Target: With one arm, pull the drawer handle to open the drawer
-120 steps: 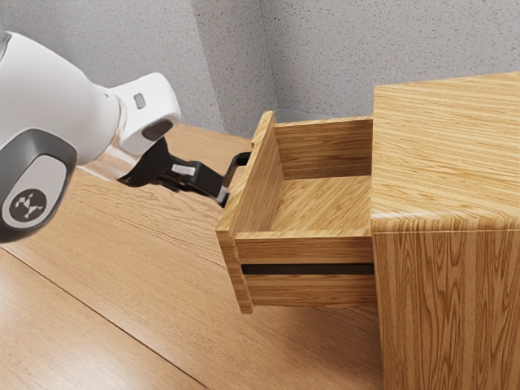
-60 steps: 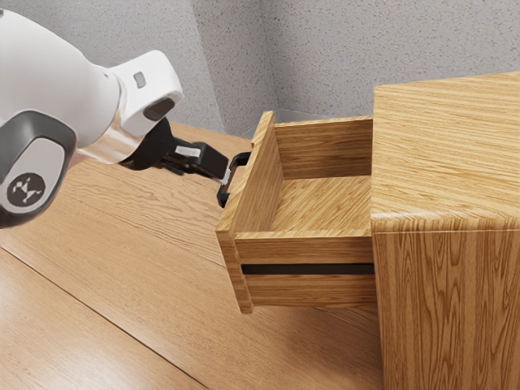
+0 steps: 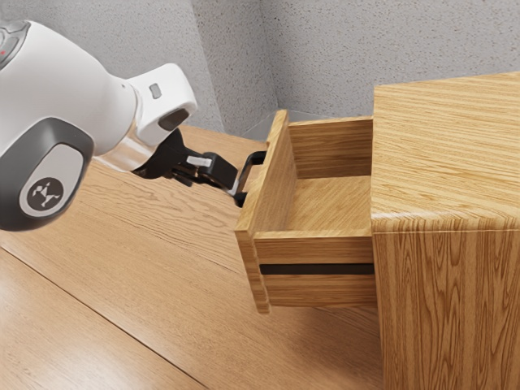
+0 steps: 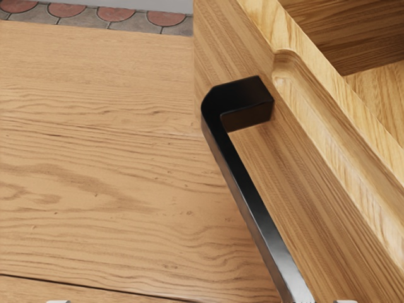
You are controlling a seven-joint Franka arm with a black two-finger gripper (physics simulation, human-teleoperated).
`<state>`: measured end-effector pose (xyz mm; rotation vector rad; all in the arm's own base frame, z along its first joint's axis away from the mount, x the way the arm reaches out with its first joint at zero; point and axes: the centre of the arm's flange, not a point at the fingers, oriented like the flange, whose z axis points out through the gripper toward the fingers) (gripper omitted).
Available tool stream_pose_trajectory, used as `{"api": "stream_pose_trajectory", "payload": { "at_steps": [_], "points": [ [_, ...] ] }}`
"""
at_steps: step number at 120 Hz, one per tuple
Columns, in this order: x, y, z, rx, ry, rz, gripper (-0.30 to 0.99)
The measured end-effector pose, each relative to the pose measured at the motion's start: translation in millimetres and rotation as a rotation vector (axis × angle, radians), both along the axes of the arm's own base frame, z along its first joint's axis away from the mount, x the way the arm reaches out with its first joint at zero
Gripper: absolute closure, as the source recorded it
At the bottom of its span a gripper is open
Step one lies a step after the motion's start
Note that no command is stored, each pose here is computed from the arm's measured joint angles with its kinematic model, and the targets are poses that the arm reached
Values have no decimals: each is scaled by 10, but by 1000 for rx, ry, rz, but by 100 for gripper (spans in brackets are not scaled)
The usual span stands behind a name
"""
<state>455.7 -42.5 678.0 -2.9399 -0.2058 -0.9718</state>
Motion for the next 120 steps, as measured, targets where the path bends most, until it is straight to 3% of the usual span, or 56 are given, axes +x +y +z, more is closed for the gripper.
{"api": "stream_pose_trajectory", "payload": {
  "at_steps": [38,62,120],
  "points": [
    [-43,128,43,-6,-8,27,16],
    [225,59,7,-14,4,8,16],
    [448,14,-168,-20,39,0,16]
  ]
}}
